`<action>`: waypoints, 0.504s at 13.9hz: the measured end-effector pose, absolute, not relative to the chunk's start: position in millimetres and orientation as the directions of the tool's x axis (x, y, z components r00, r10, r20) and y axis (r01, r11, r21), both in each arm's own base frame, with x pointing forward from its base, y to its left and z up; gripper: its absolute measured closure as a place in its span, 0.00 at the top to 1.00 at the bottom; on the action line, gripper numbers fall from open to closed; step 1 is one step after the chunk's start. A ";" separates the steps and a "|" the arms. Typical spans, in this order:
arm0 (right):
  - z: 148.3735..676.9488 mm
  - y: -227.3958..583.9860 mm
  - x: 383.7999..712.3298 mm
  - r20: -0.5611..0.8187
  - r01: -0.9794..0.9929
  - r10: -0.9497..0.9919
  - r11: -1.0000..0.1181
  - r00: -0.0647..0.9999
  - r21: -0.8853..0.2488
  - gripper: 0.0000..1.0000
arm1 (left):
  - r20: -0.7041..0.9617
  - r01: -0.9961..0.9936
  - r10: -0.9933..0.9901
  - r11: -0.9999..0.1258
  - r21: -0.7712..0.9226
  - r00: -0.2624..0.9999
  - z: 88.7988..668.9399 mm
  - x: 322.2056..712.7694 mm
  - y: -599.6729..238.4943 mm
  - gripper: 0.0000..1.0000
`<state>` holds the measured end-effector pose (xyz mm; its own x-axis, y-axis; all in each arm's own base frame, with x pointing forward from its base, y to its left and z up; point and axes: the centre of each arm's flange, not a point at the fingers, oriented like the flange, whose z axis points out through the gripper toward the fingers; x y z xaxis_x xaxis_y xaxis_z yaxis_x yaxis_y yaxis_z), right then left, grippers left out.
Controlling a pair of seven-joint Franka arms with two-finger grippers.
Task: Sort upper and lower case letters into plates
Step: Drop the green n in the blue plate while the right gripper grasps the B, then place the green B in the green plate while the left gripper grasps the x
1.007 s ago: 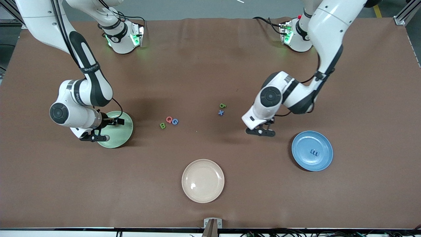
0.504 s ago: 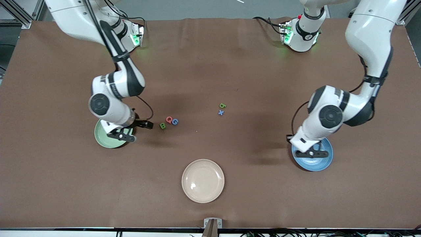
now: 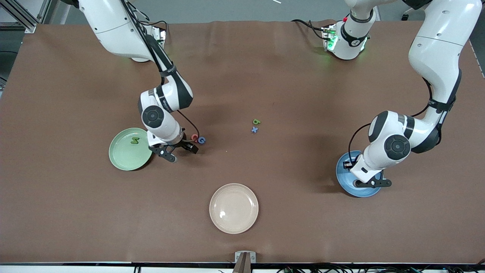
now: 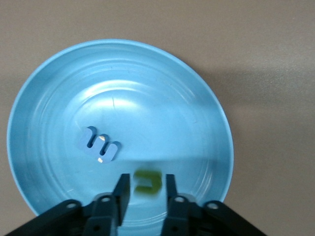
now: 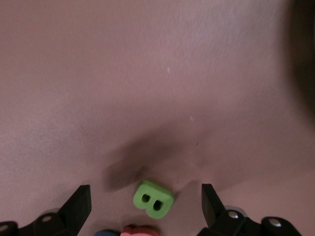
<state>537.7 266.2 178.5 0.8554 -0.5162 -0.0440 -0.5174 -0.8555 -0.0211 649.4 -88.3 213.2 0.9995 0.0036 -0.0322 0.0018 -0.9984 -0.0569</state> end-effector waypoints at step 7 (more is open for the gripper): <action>174.3 268.2 533.5 -0.047 -0.547 -0.546 -0.837 0.837 -0.011 0.78 | 0.005 0.003 0.003 -1.000 -0.026 1.000 242.4 647.6 -140.0 1.00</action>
<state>533.5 268.2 174.3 0.8366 -0.5459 -0.0468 -0.5468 -0.8372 -0.0105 647.6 -140.0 242.4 1.0000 0.0031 0.0046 0.0033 -0.9997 -0.0257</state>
